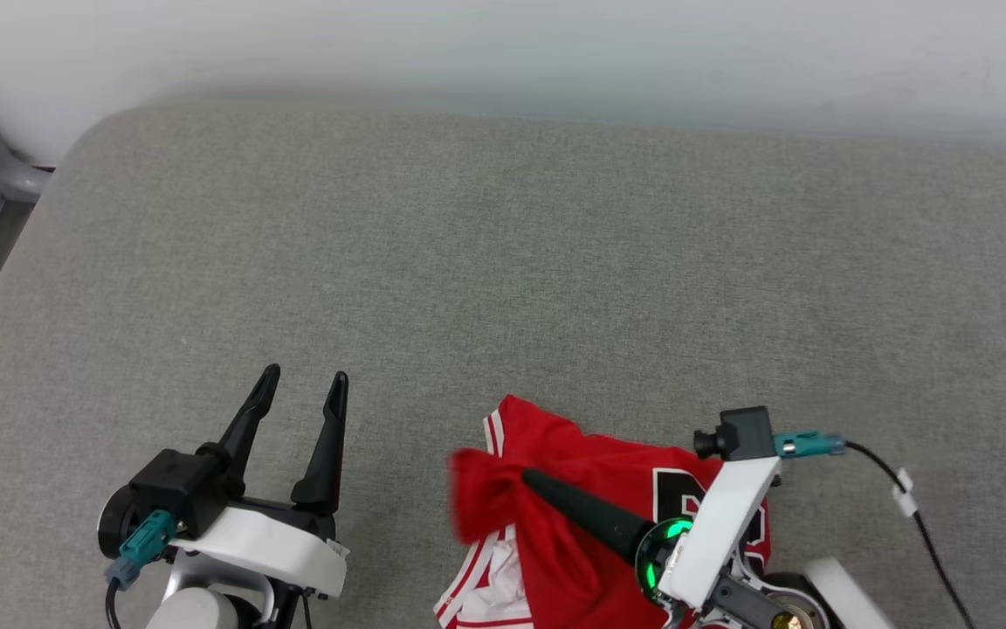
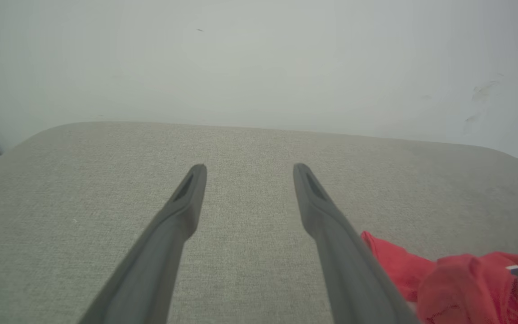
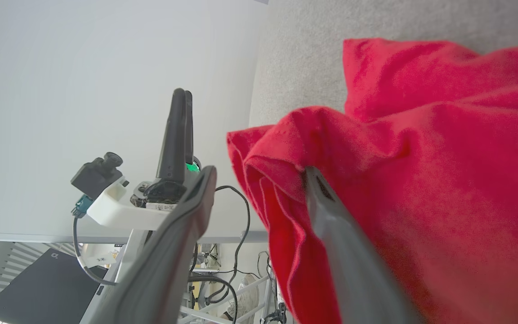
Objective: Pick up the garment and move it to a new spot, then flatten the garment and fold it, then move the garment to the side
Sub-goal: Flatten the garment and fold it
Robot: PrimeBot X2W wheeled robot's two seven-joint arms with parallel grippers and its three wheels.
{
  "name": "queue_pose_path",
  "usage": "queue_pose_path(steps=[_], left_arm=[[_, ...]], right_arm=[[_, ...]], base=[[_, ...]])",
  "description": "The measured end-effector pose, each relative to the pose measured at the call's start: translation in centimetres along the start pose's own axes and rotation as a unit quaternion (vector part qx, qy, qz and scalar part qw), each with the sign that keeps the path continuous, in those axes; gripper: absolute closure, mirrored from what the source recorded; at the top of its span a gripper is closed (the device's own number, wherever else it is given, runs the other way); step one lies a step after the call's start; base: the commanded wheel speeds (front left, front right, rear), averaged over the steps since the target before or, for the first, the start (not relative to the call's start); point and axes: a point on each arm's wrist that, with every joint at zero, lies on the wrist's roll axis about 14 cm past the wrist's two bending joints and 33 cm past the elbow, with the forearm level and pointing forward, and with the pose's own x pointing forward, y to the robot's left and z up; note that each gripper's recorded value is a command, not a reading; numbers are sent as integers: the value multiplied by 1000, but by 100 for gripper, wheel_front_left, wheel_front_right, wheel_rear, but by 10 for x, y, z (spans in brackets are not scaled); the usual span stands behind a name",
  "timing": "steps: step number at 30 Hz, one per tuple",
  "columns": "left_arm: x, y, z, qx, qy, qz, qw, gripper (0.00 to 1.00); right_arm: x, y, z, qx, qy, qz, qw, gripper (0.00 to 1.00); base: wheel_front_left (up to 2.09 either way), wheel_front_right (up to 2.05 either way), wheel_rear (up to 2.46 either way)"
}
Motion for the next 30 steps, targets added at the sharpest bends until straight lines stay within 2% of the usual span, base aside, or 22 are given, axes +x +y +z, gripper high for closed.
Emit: queue_pose_path(steps=[3, 6, 8, 11, 13, 16, 20, 24, 26, 30], left_arm=[[1, -3, 2, 0, -3, -5, 1000, 0], [2, -7, 3, 1, -5, -12, 1000, 0], [2, -10, 3, 1, -6, -16, 1000, 0], [2, -13, 3, 2, -6, -20, 1000, 0], [3, -15, 4, 4, -7, -22, 1000, 0], [3, -16, 7, 6, -12, -20, 1000, 0], [0, -15, 8, 10, -13, -13, 1000, 0], [-1, -14, 11, 15, -18, -8, 1000, 0], [-2, -13, 12, 20, -20, -4, 1000, 0], [-5, -11, 17, 28, -28, 2, 999, 0]], right_arm=[[-8, 8, 15, -47, -31, 1, 998, 0], [-22, 4, 36, -105, -79, -20, 991, 0], [-37, -5, 56, -153, -121, -51, 979, 0], [-63, -19, 88, -215, -186, -98, 954, 0], [-84, -30, 105, -251, -221, -134, 933, 0], [-122, -42, 131, -299, -277, -190, 893, 0], [-167, -41, 154, -373, -336, -253, 827, 0], [-195, -14, 162, -431, -391, -270, 767, 0], [-199, -3, 160, -455, -400, -273, 747, 0], [-204, 16, 148, -487, -406, -272, 724, 0]], base=[[0, 0, 0], [0, 0, 0], [0, 0, 0], [0, 0, 0], [0, 0, 0], [0, 0, 0], [0, 0, 0], [0, 0, 0], [0, 0, 0], [0, 0, 0]])
